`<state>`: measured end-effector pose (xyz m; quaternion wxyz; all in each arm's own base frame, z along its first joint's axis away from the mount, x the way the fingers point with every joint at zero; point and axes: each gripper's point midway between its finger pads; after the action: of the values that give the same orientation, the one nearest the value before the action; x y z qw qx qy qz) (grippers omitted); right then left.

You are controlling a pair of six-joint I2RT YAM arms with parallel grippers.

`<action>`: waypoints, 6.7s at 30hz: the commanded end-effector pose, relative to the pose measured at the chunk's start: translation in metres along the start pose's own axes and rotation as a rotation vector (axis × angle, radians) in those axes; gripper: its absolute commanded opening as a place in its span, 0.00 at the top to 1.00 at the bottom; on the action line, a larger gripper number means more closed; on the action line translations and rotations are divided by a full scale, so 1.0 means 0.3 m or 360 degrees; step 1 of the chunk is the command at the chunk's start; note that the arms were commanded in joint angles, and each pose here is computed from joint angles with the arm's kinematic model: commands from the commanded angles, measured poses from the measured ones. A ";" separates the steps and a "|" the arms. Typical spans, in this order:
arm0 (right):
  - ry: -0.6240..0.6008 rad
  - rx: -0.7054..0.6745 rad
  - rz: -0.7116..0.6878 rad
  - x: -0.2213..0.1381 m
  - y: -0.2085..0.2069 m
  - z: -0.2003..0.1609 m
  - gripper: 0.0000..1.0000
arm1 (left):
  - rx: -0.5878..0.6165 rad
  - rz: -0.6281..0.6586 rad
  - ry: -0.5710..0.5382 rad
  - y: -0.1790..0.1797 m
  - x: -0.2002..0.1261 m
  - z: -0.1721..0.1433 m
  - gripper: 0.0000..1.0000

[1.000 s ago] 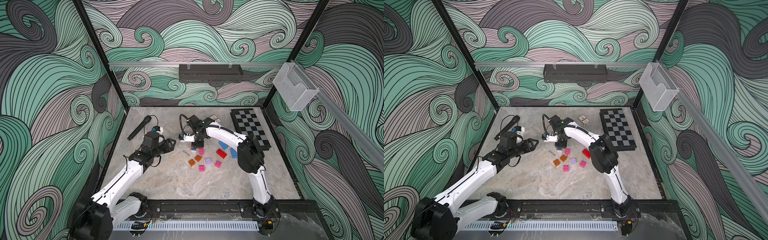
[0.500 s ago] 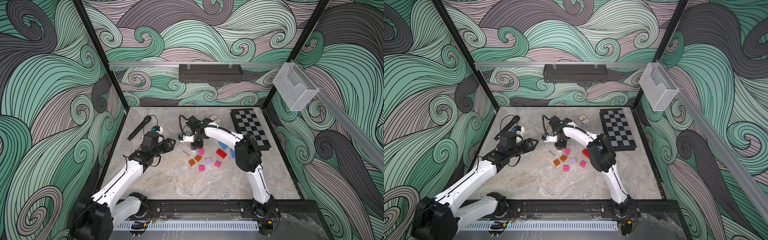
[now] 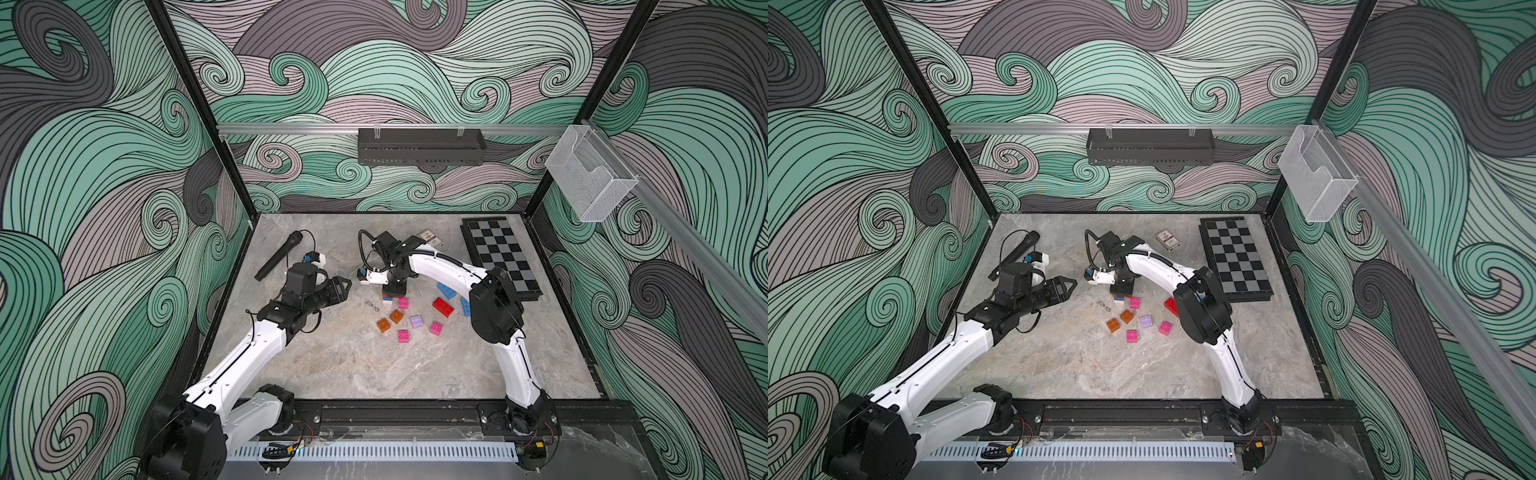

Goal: Assemble the letter p with lego
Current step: Assemble the lego brick with the lego brick.

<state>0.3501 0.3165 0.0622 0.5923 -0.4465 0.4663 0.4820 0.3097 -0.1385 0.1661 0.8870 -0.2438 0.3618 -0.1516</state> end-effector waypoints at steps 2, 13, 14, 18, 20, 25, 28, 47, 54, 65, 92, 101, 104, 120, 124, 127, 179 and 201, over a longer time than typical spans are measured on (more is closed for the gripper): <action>-0.0037 0.0013 0.0006 -0.057 -0.004 0.004 0.76 | -0.0010 -0.0014 -0.0006 0.000 0.005 0.009 0.45; -0.0002 0.0033 0.0020 -0.034 -0.005 -0.021 0.76 | -0.0015 -0.0020 -0.0008 -0.001 0.005 0.012 0.45; 0.0002 0.0035 0.0023 -0.030 -0.005 -0.024 0.76 | -0.0017 -0.0017 -0.0004 0.001 0.006 0.009 0.45; 0.0025 0.0039 0.0032 -0.011 -0.005 -0.034 0.76 | -0.0018 -0.0015 -0.0002 0.003 0.006 0.008 0.45; 0.0039 0.0037 0.0037 -0.002 -0.003 -0.040 0.76 | -0.0018 -0.0018 0.0001 0.003 0.007 0.007 0.45; 0.0068 0.0044 0.0061 0.020 0.005 -0.058 0.76 | -0.0022 -0.0016 0.0000 0.005 0.007 0.008 0.45; 0.0083 0.0052 0.0077 0.034 0.008 -0.070 0.76 | -0.0021 -0.0019 0.0003 0.002 0.008 0.008 0.45; 0.0136 0.0061 0.0139 0.086 0.018 -0.101 0.77 | -0.0033 -0.0028 0.0021 0.001 0.014 0.002 0.45; 0.0159 0.0048 0.0157 0.107 0.028 -0.096 0.77 | -0.0040 -0.0029 0.0028 0.003 0.019 0.000 0.45; 0.0192 0.0038 0.0166 0.132 0.033 -0.100 0.78 | -0.0043 -0.0028 0.0041 0.006 0.027 -0.005 0.45; 0.0283 0.0064 0.0129 0.176 0.005 -0.143 0.80 | -0.0037 0.0006 0.0023 0.022 0.015 -0.001 0.45; 0.0263 0.0081 0.0145 0.178 0.007 -0.133 0.81 | -0.0037 0.0009 0.0030 0.025 0.018 -0.002 0.45; 0.0153 0.0115 0.0122 0.112 -0.015 -0.090 0.81 | -0.0037 0.0009 0.0027 0.024 0.017 0.000 0.45; -0.0150 0.0200 0.0022 -0.100 -0.066 -0.003 0.80 | -0.0037 -0.0004 0.0016 0.033 0.024 -0.012 0.45; -0.0142 0.0211 0.0028 -0.094 -0.063 -0.007 0.80 | -0.0039 -0.0001 0.0015 0.034 0.025 -0.010 0.45; -0.0106 0.0204 0.0022 -0.080 -0.060 -0.023 0.80 | -0.0039 0.0001 0.0016 0.035 0.025 -0.012 0.45; 0.0060 0.0105 0.0011 0.033 -0.047 -0.048 0.80 | -0.0046 0.0012 0.0025 0.046 0.034 -0.014 0.45; 0.0036 0.0066 -0.0029 -0.021 -0.046 -0.026 0.80 | -0.0038 0.0003 0.0021 0.041 0.030 -0.012 0.45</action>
<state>0.3651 0.3041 0.0624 0.6079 -0.4365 0.4842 0.4533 0.3104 -0.1338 0.1460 0.8771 -0.2529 0.3825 -0.1427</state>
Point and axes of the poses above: each gripper's point midway between its finger pads, its own x axis out along the fingers, its own y axis along the line the jaws close on, z = x × y, and after that the axes turned 1 degree about x, right-handed
